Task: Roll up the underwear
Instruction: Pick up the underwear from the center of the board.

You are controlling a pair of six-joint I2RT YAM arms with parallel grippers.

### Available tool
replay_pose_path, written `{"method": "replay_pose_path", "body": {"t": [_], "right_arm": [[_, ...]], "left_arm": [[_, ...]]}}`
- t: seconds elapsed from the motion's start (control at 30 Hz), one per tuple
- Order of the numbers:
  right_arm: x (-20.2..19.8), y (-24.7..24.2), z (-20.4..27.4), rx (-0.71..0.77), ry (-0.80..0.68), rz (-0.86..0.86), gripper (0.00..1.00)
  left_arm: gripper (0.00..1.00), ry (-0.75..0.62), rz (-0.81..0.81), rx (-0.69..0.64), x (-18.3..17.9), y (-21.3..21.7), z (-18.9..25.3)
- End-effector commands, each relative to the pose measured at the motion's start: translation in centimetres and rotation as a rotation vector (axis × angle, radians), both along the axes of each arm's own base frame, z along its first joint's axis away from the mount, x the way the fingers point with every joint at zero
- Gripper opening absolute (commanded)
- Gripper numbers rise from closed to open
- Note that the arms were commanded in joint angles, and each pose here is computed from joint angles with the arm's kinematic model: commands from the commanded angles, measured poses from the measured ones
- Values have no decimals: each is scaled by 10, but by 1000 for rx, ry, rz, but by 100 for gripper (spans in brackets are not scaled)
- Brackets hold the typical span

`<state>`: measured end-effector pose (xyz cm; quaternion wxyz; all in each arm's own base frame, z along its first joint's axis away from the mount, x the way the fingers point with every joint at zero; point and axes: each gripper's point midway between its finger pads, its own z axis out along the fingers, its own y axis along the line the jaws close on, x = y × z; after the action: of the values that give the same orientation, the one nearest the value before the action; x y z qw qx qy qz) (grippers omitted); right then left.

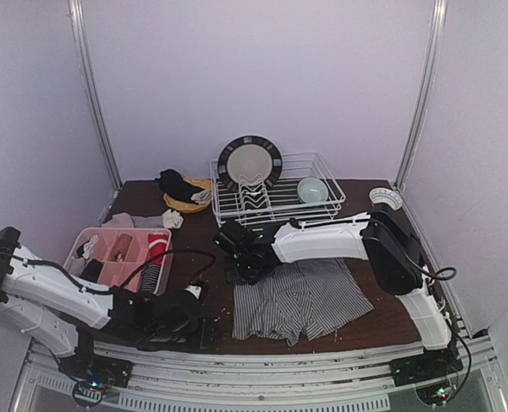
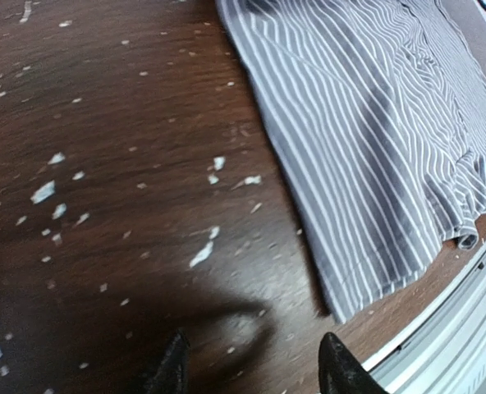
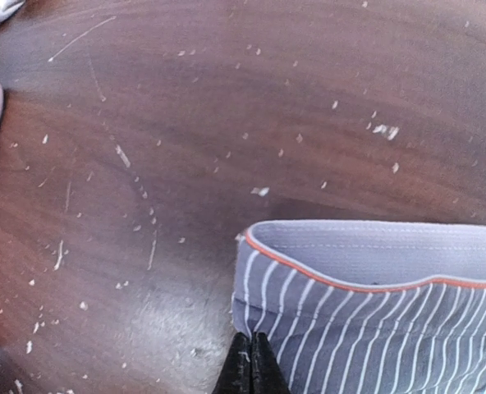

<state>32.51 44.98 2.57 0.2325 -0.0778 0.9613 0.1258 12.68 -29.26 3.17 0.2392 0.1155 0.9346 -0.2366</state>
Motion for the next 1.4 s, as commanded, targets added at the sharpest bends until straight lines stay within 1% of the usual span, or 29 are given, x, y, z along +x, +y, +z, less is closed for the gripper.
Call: {"method": "replay_pose_path", "body": {"t": [0.0, 0.1, 0.33, 0.4, 0.47, 0.57, 0.73, 0.8, 0.87, 0.97, 1.07, 1.2, 1.37], "right_arm": [[-8, 9, 21, 112, 23, -8, 0], [-8, 5, 24, 136, 16, -22, 0], [-11, 4, 22, 153, 31, -29, 0], [-11, 5, 22, 161, 35, -31, 0], [-11, 6, 23, 165, 36, -32, 0], [-10, 6, 24, 166, 35, -32, 0], [-11, 6, 23, 166, 37, -35, 0], [-12, 6, 22, 166, 40, -36, 0], [-13, 7, 22, 170, 45, -31, 0], [-16, 12, 28, 191, 50, -17, 0], [-21, 21, 41, 219, 46, 6, 0], [-30, 38, 64, 286, 38, 35, 0], [-42, 51, 94, 362, 35, 66, 0]], "left_arm": [[53, -8, -33, -55, 4, -33, 8], [53, 19, -16, -24, 4, -36, -7], [55, 81, -45, -78, -1, -55, -19], [54, 93, -50, -75, -2, -57, -22], [48, 100, -47, -68, -2, -56, -26], [38, 108, -37, -60, -3, -53, -31], [27, 108, -13, -37, -2, -43, -38], [16, 104, -8, -27, -2, -39, -39], [0, 93, 0, -20, 0, -36, -38], [0, 53, 17, 8, 4, -23, -26], [0, -10, 23, 29, 9, -8, -2], [0, -92, 14, 6, 12, 10, 43], [0, -125, -1, -17, 7, 30, 75]]}}
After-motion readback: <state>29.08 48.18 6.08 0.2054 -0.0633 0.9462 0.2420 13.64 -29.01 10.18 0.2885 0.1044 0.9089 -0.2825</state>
